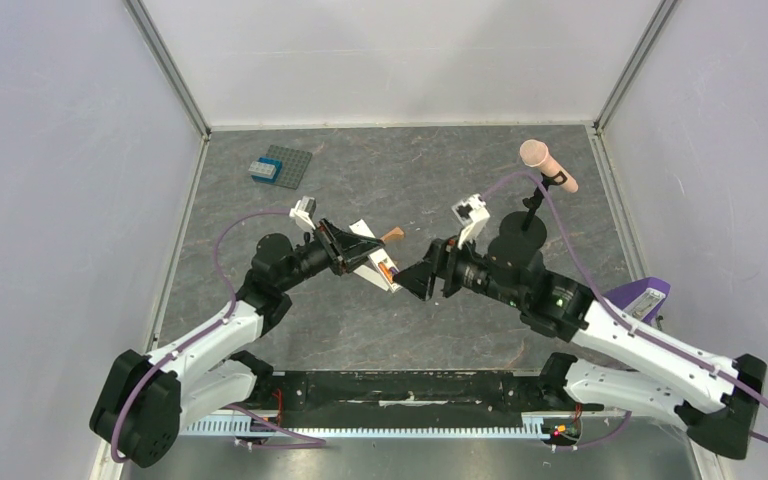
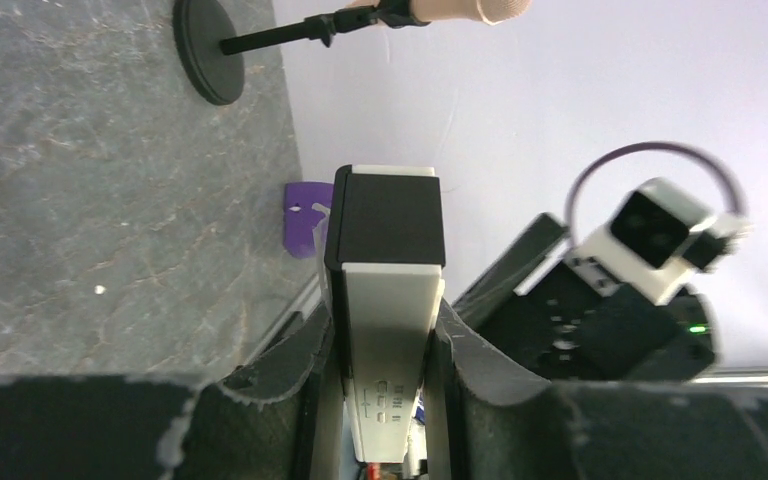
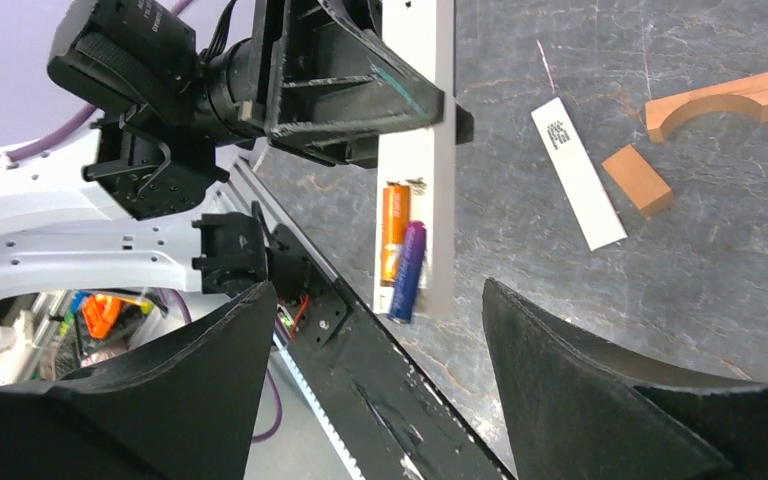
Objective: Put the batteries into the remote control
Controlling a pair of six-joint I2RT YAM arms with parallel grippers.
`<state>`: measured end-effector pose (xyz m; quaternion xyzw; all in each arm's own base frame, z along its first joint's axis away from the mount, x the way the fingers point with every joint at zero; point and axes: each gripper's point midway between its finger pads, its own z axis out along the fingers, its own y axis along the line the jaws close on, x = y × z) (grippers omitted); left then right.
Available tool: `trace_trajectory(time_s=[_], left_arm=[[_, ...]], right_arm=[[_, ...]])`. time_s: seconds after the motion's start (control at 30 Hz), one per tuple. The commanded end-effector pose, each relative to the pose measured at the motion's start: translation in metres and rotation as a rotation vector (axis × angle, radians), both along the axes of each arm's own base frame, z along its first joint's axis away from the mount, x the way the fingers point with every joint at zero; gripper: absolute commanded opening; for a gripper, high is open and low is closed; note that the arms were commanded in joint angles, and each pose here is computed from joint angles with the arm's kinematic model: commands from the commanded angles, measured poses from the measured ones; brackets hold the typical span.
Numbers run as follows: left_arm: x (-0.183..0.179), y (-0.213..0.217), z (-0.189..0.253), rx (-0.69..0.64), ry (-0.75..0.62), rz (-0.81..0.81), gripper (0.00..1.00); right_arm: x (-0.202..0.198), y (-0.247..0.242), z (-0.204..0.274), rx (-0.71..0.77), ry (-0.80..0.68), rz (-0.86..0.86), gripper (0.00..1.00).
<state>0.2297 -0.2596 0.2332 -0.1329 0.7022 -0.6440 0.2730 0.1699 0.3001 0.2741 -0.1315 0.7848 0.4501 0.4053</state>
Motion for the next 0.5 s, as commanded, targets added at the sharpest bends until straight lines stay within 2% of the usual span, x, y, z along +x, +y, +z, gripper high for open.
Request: trace_trajectory(time_s=[0.0,0.23,0.47], left_arm=[[-0.006,0.002,0.04,-0.158,0.001,-0.006,0.02],[-0.005,0.008,0.055,-0.295,0.081,0.021,0.02],[-0.002,0.014,0.06,-0.375,0.153,0.049,0.02]], right_arm=[[0.001,-0.003,0.032,0.232,-0.086,-0.041,0.78],[0.004,-0.016,0.041,0.341,-0.127,-0.103,0.79],[0.008,-0.008,0.046,0.367,-0.12,-0.099,0.78]])
